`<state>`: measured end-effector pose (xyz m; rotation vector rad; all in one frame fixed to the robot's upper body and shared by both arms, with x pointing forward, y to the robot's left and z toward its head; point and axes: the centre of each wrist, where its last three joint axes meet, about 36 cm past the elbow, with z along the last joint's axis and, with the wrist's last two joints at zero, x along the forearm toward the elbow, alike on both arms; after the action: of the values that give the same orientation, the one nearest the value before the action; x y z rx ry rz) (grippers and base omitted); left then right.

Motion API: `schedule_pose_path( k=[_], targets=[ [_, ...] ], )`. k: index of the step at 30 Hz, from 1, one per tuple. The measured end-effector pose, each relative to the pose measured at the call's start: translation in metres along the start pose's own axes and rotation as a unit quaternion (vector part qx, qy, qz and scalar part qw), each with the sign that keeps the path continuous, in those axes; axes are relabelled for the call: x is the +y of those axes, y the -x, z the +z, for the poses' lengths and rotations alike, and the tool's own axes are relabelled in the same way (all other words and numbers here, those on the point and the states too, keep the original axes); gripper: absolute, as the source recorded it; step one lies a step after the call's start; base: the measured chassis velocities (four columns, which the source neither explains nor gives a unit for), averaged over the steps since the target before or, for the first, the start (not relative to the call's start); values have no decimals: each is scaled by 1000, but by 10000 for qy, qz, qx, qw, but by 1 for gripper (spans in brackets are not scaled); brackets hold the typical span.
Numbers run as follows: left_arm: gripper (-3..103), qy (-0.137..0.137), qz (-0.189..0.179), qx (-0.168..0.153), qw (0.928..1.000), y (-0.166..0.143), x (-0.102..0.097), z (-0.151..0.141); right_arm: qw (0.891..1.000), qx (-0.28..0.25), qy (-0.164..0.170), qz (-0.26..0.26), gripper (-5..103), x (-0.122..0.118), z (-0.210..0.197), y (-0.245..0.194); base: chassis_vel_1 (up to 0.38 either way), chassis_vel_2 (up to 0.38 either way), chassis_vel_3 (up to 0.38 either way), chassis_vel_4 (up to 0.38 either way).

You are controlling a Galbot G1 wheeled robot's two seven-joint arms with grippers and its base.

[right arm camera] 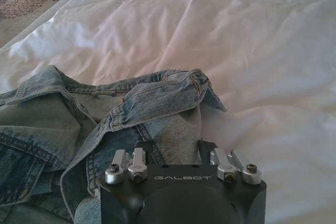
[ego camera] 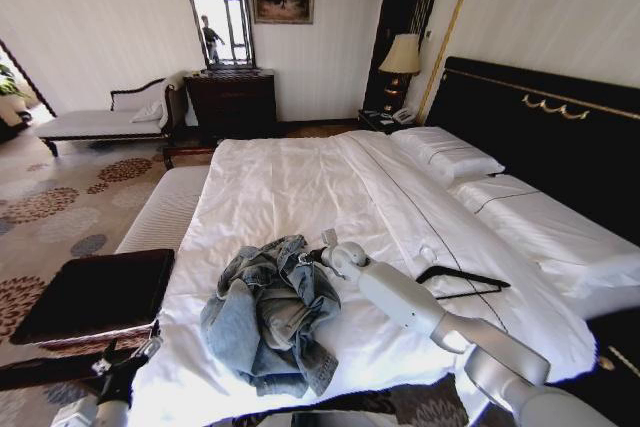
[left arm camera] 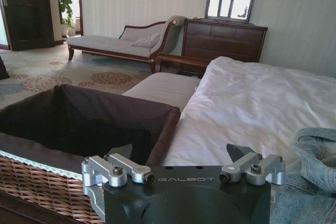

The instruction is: Pick up the clothes from the bed and hang them on the clothes hanger.

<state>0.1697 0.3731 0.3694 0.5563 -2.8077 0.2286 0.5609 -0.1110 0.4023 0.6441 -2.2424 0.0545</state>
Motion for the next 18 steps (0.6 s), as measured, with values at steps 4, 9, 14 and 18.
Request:
schedule_pose_path(
  k=[4,9,14,18],
  targets=[
    [100,-94,-19,72,9999,8,3,-6,9999,55,71,-61,34,2,0,-2,0,0,0,0],
    [100,-195,-40,158,9997,16,6,-11,9998,136,97,-123,18,6,1,-1,0,0,0,0],
    [100,-230,-49,232,9995,23,7,-11,9998,96,115,-143,1,9,1,1,0,0,0,0],
    [100,-357,-7,309,9989,36,6,-20,9999,24,121,-108,0,7,-1,-4,0,0,0,0]
  ],
)
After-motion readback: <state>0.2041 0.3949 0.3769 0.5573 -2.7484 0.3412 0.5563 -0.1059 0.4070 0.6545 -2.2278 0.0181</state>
